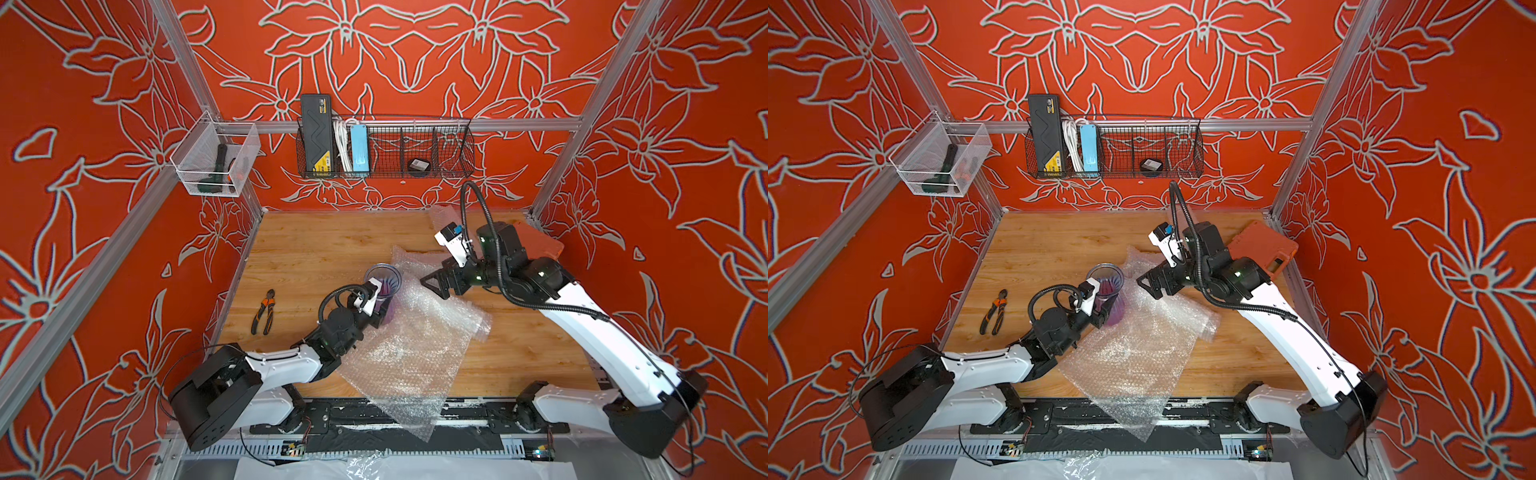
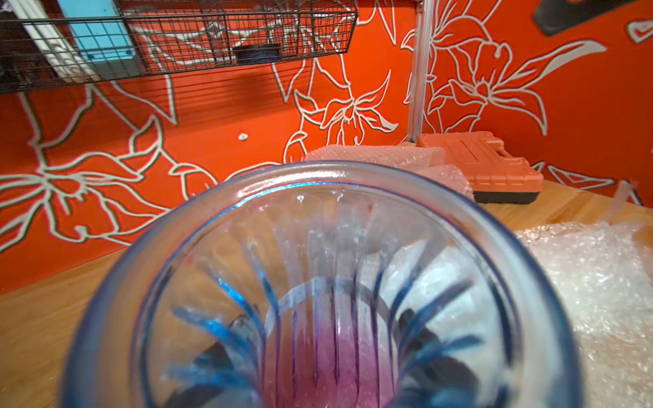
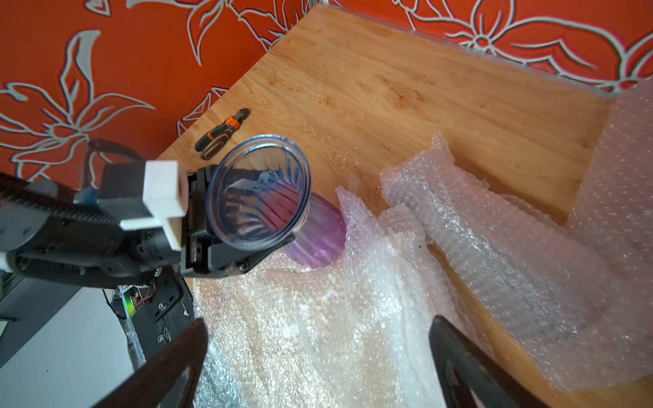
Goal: Unwrap the vase from the bubble wrap
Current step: Pick up the vase from the bubble wrap.
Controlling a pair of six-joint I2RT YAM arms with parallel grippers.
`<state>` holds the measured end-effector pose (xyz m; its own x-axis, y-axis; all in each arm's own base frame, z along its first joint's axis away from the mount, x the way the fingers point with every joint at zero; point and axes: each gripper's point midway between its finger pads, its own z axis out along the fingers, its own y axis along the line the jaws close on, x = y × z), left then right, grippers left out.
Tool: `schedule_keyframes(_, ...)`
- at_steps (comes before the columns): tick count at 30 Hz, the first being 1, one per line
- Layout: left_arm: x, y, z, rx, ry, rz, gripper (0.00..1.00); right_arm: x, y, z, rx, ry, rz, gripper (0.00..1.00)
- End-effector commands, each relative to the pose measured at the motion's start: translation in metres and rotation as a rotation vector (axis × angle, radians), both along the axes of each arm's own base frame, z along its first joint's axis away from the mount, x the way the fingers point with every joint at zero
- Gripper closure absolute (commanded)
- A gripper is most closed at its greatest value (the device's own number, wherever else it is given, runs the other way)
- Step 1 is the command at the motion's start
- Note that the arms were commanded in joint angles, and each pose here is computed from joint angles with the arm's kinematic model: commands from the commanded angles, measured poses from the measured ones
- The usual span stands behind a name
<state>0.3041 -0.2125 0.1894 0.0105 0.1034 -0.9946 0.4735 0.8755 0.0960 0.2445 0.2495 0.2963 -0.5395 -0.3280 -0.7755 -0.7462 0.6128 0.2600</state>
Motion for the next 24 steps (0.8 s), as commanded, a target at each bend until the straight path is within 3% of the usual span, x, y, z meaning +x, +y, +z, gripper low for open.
schedule_keyframes(1, 0.009, 0.006, 0.075, -0.15, -0.168, 0.018, 0.87, -0.004, 0.0, 0.012, 0.048, -0.079, 0.022, 0.02)
schedule_keyframes(8, 0.026, 0.008, 0.104, -0.156, -0.215, 0.025, 0.91, -0.006, -0.014, 0.01, 0.031, -0.161, -0.013, 0.02)
schedule_keyframes(16, 0.052, 0.024, 0.118, -0.15, -0.227, 0.081, 0.93, -0.007, -0.017, 0.0, 0.045, -0.15, -0.038, 0.02)
schedule_keyframes(24, 0.106, 0.053, 0.13, -0.144, -0.256, 0.152, 0.95, -0.009, -0.014, -0.004, 0.1, -0.113, -0.055, 0.02)
